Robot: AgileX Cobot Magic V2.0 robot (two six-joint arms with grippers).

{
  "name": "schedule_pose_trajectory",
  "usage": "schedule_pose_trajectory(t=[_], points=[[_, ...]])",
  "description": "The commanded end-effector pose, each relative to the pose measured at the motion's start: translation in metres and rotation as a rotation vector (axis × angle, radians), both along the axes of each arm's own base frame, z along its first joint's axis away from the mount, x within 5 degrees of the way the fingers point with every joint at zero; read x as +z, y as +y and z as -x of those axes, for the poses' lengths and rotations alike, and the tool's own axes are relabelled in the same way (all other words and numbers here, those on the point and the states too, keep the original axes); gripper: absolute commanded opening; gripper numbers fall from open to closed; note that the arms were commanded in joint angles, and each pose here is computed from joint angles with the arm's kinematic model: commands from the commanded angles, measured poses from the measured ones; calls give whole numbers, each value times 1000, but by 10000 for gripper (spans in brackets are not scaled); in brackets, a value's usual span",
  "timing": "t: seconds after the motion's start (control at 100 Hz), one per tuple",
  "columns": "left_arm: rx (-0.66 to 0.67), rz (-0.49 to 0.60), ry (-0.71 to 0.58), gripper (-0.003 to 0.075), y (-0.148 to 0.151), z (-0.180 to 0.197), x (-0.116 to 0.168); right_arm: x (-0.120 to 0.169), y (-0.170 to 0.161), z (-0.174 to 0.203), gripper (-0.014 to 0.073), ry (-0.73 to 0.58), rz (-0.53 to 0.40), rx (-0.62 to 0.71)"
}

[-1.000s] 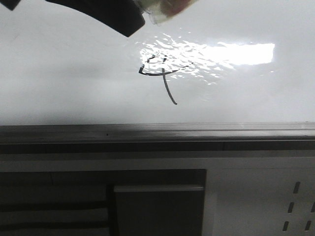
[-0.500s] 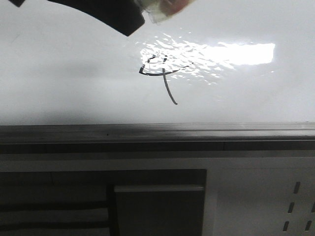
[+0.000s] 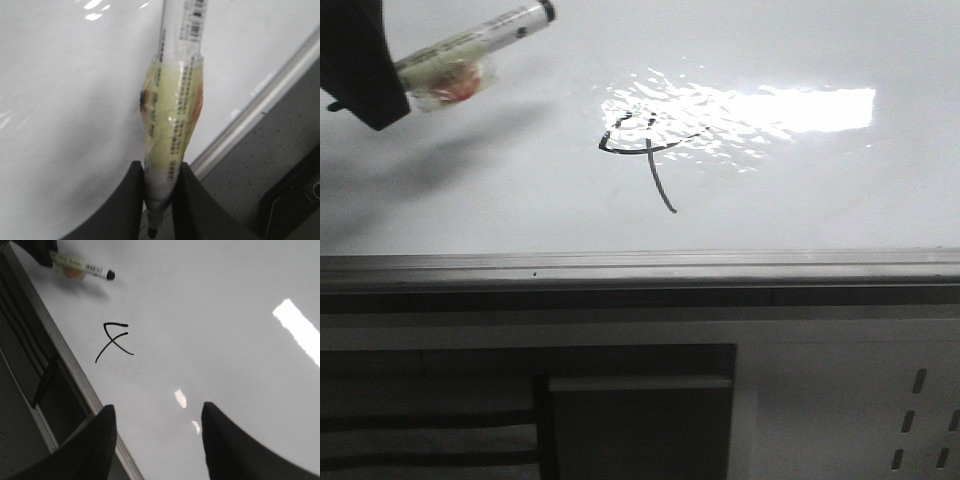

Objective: Write number 4 on whiteboard

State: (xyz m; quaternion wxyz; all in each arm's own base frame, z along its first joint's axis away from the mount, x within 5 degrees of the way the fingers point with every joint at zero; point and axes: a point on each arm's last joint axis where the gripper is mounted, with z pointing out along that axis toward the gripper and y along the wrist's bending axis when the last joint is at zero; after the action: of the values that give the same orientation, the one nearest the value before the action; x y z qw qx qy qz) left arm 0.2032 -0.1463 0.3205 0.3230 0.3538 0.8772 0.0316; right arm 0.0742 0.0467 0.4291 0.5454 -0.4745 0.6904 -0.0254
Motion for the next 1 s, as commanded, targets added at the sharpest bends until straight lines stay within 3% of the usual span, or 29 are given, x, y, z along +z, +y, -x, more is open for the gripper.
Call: schedule_pose_trajectory(t=[0.0, 0.42, 0.64, 0.99], points=[[83, 102, -122, -20, 10, 4, 12, 3, 2, -4, 342, -47, -22, -9], [402, 558, -223, -20, 66, -15, -15, -16, 6, -10, 342, -13, 9, -6], [415, 603, -284, -20, 75, -20, -19, -14, 7, -11, 342, -34, -6, -3], [455, 606, -215, -20, 71, -30, -34, -12, 8, -11, 342, -53, -19, 0]])
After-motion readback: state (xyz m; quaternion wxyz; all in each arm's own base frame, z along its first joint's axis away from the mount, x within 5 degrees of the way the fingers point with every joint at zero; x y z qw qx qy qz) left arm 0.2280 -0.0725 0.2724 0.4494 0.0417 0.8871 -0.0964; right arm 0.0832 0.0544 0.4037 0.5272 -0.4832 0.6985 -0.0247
